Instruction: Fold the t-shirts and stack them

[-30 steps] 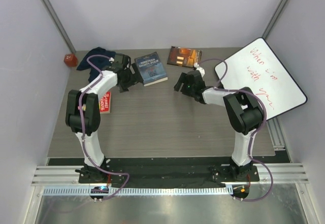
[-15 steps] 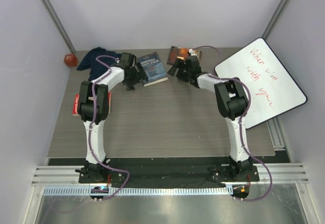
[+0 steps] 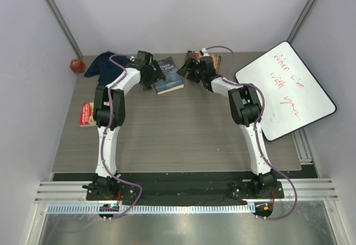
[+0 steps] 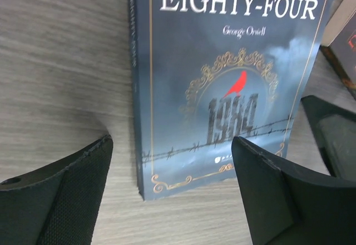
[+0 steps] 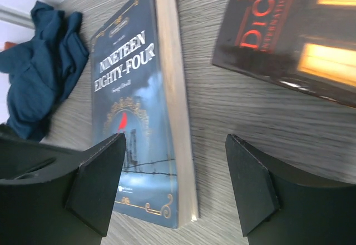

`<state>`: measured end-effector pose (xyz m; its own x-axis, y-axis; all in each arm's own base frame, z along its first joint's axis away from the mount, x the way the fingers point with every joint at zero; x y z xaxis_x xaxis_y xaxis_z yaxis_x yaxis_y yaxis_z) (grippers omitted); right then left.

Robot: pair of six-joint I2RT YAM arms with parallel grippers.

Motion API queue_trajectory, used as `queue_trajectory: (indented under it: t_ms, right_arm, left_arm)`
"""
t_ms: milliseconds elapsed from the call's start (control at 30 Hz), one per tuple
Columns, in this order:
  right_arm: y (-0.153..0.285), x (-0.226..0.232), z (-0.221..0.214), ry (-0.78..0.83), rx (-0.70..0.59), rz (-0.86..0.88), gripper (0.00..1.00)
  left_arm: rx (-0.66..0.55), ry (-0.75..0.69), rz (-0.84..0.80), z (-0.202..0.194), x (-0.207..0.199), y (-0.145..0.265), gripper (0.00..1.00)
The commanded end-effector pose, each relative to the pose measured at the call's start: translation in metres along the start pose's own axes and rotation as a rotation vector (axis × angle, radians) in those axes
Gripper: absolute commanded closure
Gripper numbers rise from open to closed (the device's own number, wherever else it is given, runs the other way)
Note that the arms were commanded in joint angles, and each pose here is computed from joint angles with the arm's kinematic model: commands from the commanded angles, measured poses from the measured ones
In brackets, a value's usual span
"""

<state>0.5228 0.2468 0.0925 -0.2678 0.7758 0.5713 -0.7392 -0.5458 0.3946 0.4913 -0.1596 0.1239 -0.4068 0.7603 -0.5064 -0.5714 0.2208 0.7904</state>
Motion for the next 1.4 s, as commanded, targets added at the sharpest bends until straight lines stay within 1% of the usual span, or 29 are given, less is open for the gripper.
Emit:
queue_trajectory:
  t_ms: [0, 133, 267, 300, 333, 400, 433, 500, 533, 567, 633, 700, 733, 767, 800, 833, 867, 900, 933, 1200, 1267, 1300, 1333, 1367]
  right_arm:
    - [-0.013, 0.007, -0.044, -0.035, 0.147, 0.038, 0.21]
    - [-0.020, 0.021, -0.073, -0.033, 0.216, 0.077, 0.22]
    - [-0.020, 0.032, -0.086, -0.049, 0.247, 0.121, 0.23]
    - [-0.018, 0.030, -0.091, -0.061, 0.256, 0.125, 0.24]
    - [-0.018, 0.032, -0.090, -0.067, 0.241, 0.144, 0.25]
    - [-0.014, 0.031, -0.093, -0.081, 0.245, 0.147, 0.27]
    - [-0.013, 0.031, -0.095, -0.080, 0.240, 0.150, 0.28]
    - [-0.012, 0.030, -0.100, -0.091, 0.256, 0.154, 0.32]
    - [-0.011, 0.029, -0.099, -0.095, 0.255, 0.157, 0.35]
    - [-0.011, 0.029, -0.103, -0.102, 0.264, 0.159, 0.41]
    - [-0.011, 0.029, -0.104, -0.109, 0.268, 0.180, 0.46]
    - [-0.010, 0.030, -0.108, -0.113, 0.273, 0.187, 0.53]
    - [-0.009, 0.032, -0.107, -0.112, 0.271, 0.198, 0.58]
    - [-0.009, 0.031, -0.109, -0.113, 0.275, 0.199, 0.61]
    - [-0.008, 0.033, -0.110, -0.113, 0.272, 0.213, 0.65]
    - [-0.007, 0.034, -0.110, -0.114, 0.275, 0.223, 0.80]
    - [-0.006, 0.036, -0.114, -0.116, 0.285, 0.229, 0.86]
    - [-0.005, 0.037, -0.115, -0.120, 0.284, 0.235, 0.91]
    - [-0.004, 0.038, -0.115, -0.118, 0.287, 0.242, 0.99]
    - [0.019, 0.042, -0.129, -0.143, 0.291, 0.285, 0.99]
    - [0.023, 0.041, -0.132, -0.142, 0.301, 0.285, 0.99]
    - [0.024, 0.041, -0.132, -0.139, 0.302, 0.283, 0.95]
    - [0.024, 0.039, -0.133, -0.138, 0.302, 0.273, 0.78]
    - [0.026, 0.038, -0.133, -0.126, 0.302, 0.266, 0.73]
  left_arm:
    - [0.075, 0.000, 0.033, -0.021, 0.002, -0.025, 0.13]
    - [0.096, -0.029, 0.013, -0.040, -0.013, -0.034, 0.12]
    - [0.115, -0.044, 0.011, -0.052, -0.017, -0.040, 0.13]
    - [0.122, -0.041, 0.022, -0.057, -0.014, -0.042, 0.15]
    - [0.119, -0.035, 0.009, -0.057, -0.015, -0.042, 0.21]
    - [0.128, -0.031, 0.016, -0.063, -0.009, -0.043, 0.27]
    - [0.122, -0.030, 0.003, -0.063, -0.011, -0.042, 0.32]
    - [0.131, -0.028, 0.013, -0.067, -0.005, -0.044, 0.34]
    - [0.131, -0.029, 0.009, -0.068, -0.005, -0.044, 0.37]
    - [0.135, -0.026, 0.012, -0.070, -0.003, -0.046, 0.40]
    - [0.147, -0.025, 0.013, -0.072, -0.001, -0.047, 0.49]
    - [0.160, -0.025, 0.011, -0.075, 0.002, -0.048, 0.55]
    - [0.156, -0.026, 0.004, -0.075, 0.001, -0.048, 0.62]
    - [0.166, -0.025, 0.005, -0.077, 0.003, -0.047, 0.66]
    - [0.165, -0.025, -0.004, -0.077, 0.003, -0.048, 0.78]
    - [0.166, -0.027, -0.009, -0.078, 0.002, -0.047, 0.84]
    - [0.170, -0.026, -0.009, -0.079, 0.004, -0.047, 0.90]
    - [0.176, -0.027, -0.015, -0.080, 0.003, -0.047, 1.00]
    - [0.177, -0.030, -0.019, -0.080, 0.003, -0.045, 1.00]
    - [0.182, -0.067, -0.069, -0.086, 0.005, -0.032, 1.00]
    - [0.180, -0.066, -0.045, -0.085, 0.007, -0.031, 0.99]
    - [0.190, -0.065, -0.003, -0.087, 0.013, -0.029, 0.86]
    - [0.178, -0.069, 0.017, -0.087, 0.014, -0.029, 0.78]
    - [0.180, -0.070, 0.035, -0.089, 0.019, -0.029, 0.67]
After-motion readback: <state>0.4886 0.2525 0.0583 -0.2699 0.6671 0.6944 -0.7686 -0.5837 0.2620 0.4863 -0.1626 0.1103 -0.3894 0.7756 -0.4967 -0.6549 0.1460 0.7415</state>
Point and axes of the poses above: each gripper's point midway between its finger pads, its own y axis back along the fingers, its own x axis along the line the jaws close on, z = x × y, the point moved 10 cm from there along y, back along the fingers, and after that the axes turned 8 degrees about y, right-handed, at the moved point
